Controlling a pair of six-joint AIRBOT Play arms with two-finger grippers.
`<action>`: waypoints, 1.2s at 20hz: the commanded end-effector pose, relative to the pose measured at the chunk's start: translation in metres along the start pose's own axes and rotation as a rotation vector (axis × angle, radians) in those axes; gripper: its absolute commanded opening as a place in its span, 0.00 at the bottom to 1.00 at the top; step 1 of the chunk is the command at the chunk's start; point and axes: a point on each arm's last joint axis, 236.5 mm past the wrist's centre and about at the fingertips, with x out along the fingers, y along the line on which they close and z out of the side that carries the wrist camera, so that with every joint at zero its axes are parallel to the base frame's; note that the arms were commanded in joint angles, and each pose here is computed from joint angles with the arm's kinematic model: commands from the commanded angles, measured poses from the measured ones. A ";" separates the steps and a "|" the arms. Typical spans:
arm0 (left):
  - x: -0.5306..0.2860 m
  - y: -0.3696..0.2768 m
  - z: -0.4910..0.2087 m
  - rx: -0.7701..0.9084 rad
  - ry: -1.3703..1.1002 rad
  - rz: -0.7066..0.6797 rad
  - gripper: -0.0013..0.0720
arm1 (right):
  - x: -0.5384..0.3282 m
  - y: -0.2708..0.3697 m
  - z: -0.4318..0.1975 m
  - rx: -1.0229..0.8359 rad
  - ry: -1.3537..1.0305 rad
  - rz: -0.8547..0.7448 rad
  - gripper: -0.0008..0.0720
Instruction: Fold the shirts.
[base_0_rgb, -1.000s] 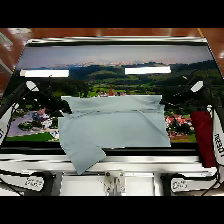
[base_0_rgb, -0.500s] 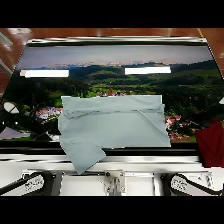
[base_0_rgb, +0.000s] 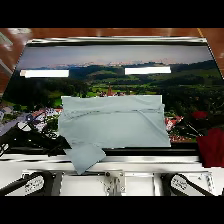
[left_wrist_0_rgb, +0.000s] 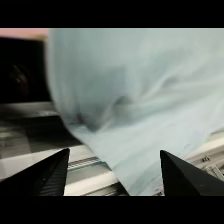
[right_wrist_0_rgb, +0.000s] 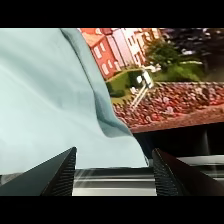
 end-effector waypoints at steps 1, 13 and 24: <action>0.015 -0.013 0.017 -0.006 -0.065 -0.030 0.57 | 0.000 0.001 0.000 0.020 -0.003 0.008 0.83; -0.001 -0.029 -0.003 0.094 -0.003 -0.129 0.07 | 0.048 -0.020 -0.073 0.018 0.244 0.003 0.96; -0.007 -0.043 0.004 0.110 -0.057 -0.173 0.07 | 0.094 0.004 -0.065 -0.028 0.255 0.037 0.86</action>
